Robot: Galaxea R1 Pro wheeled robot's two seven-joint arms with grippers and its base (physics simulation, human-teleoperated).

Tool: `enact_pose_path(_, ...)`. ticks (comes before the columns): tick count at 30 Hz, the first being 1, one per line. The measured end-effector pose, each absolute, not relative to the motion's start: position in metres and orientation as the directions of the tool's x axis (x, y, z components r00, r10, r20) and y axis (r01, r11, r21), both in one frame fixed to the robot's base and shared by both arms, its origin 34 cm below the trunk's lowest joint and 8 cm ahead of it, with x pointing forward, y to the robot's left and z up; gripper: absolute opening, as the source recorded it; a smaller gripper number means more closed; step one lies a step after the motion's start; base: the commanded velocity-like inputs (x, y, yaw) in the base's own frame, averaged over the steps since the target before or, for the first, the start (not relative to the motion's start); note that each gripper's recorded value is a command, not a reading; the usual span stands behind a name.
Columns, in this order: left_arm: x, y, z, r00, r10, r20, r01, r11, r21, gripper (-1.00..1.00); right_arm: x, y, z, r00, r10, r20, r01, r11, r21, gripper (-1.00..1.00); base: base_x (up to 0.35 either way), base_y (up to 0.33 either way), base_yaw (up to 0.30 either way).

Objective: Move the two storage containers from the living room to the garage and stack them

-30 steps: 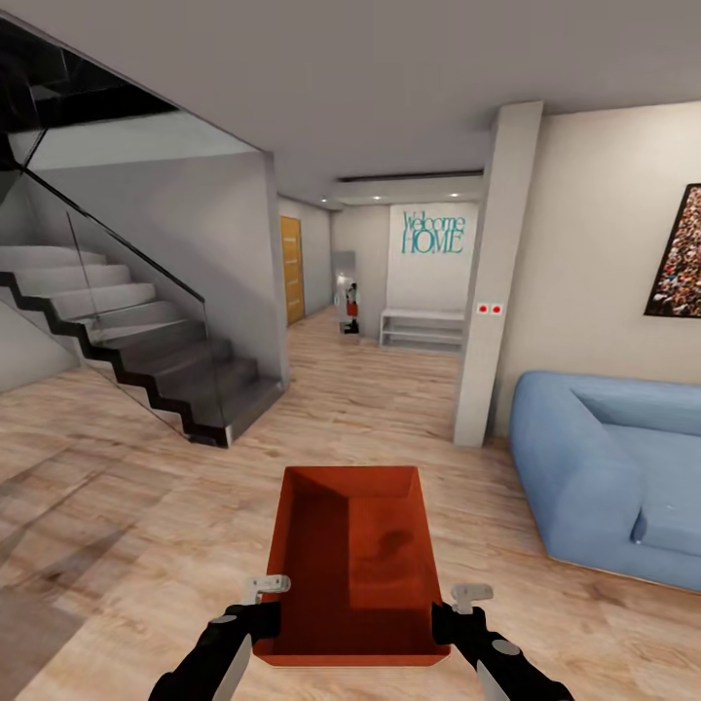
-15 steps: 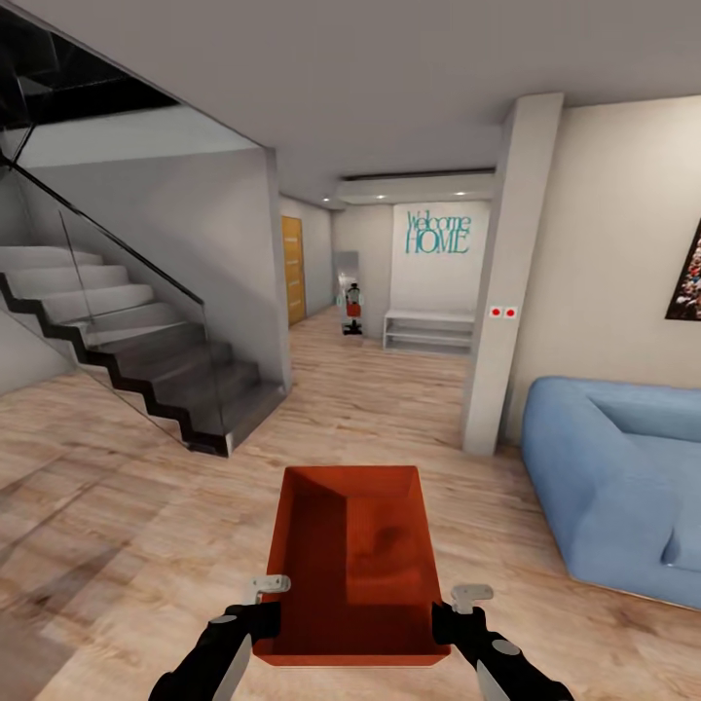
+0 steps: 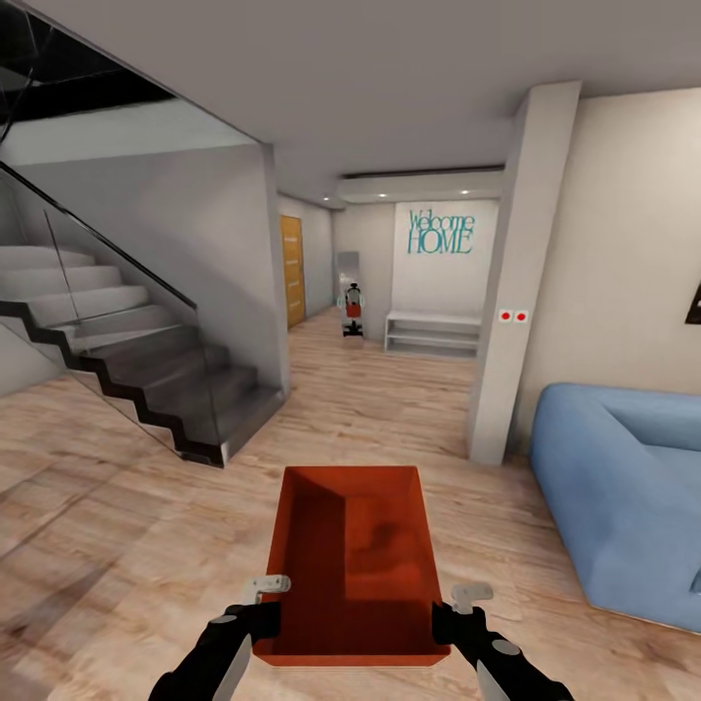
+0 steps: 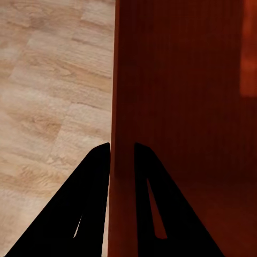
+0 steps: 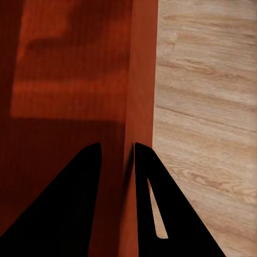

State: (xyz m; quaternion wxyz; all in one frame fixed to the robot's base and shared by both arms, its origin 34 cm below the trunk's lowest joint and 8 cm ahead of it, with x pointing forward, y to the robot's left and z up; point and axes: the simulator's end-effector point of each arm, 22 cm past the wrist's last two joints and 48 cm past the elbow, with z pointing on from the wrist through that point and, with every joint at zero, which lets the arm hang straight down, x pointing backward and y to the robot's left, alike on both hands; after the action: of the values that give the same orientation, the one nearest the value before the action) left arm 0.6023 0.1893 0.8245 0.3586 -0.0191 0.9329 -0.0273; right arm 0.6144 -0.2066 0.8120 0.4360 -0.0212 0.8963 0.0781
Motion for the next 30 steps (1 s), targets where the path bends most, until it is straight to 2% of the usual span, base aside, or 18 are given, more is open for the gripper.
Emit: enact_pose_path(30, 0.6023, 0.1898, 0.8244, -0.742, -0.055, -0.668, -0.016, 0.998, -0.065, -1.00, 0.6143, -0.2061, 0.8120, -0.619, 0.030, -0.785, -0.106, 0.987, 0.122, -1.00, 0.325, 0.000, 0.000)
